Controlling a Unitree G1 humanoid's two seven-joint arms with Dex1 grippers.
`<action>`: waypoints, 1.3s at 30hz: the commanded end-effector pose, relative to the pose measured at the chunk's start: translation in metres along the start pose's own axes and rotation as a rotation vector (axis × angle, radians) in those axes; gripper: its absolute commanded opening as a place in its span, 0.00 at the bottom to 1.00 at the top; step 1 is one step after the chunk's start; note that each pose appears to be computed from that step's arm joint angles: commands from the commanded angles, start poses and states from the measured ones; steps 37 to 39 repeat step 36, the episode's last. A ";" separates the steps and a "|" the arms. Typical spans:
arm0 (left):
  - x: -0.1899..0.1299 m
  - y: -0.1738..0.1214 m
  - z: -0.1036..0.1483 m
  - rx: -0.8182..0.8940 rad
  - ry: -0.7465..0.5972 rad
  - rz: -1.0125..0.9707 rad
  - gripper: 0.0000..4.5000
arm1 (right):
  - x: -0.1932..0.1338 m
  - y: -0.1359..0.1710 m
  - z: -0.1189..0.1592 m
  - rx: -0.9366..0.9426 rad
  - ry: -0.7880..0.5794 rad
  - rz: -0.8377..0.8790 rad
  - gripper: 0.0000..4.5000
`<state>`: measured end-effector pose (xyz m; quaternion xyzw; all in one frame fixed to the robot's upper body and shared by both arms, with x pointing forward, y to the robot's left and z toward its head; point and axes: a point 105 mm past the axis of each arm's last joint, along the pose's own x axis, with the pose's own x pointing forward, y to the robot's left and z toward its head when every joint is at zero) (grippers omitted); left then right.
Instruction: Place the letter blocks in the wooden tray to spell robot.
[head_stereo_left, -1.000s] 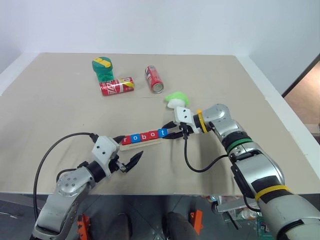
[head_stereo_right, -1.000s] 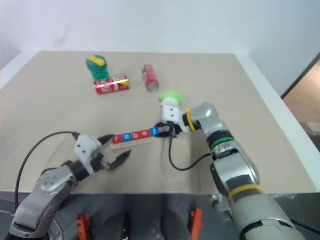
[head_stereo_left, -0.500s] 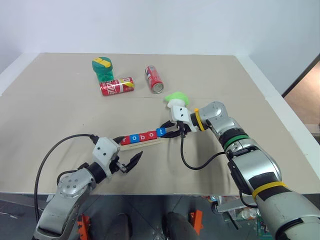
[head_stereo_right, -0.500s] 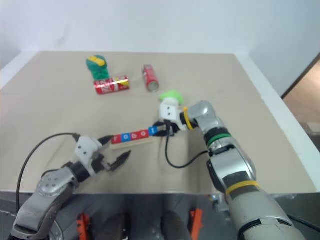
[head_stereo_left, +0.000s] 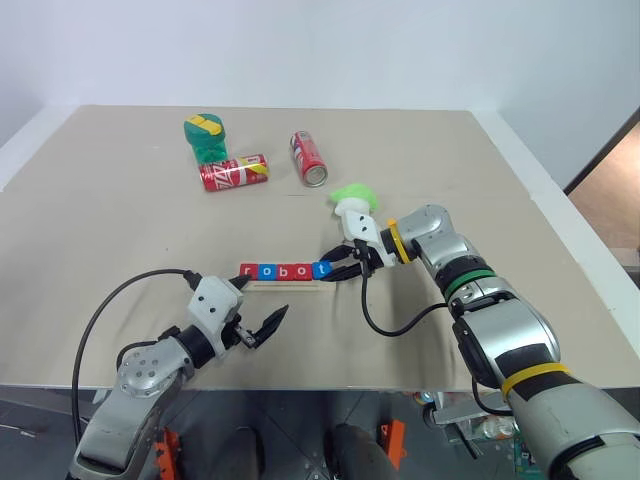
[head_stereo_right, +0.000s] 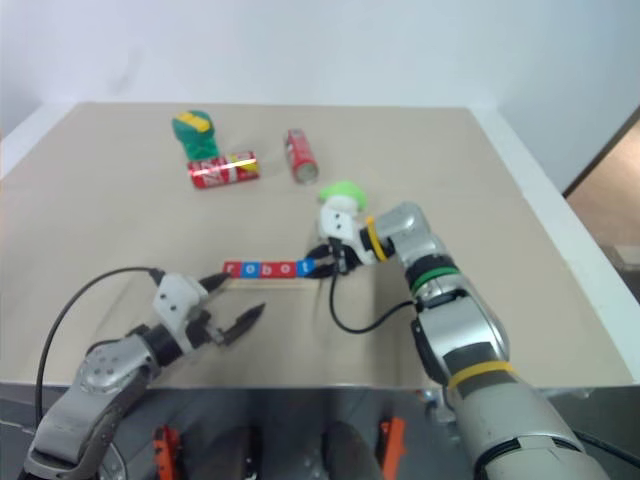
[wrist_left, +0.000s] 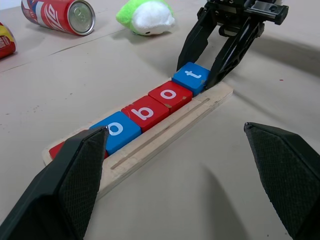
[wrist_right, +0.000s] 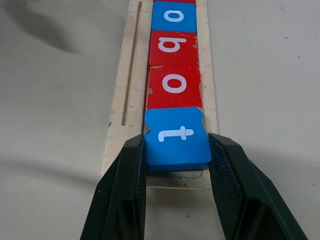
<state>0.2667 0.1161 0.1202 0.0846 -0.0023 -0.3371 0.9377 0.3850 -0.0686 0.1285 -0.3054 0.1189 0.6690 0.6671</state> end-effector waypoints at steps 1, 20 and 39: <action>0.000 -0.002 0.013 0.041 -0.042 -0.021 1.00 | -0.005 -0.003 0.003 0.031 0.000 -0.002 0.38; 0.004 -0.007 0.018 -0.013 -0.066 -0.077 1.00 | -0.008 0.000 0.000 0.135 -0.021 -0.009 0.96; -0.063 0.112 0.011 0.018 0.060 0.258 1.00 | -0.122 0.017 -0.027 0.373 -0.303 -0.558 0.96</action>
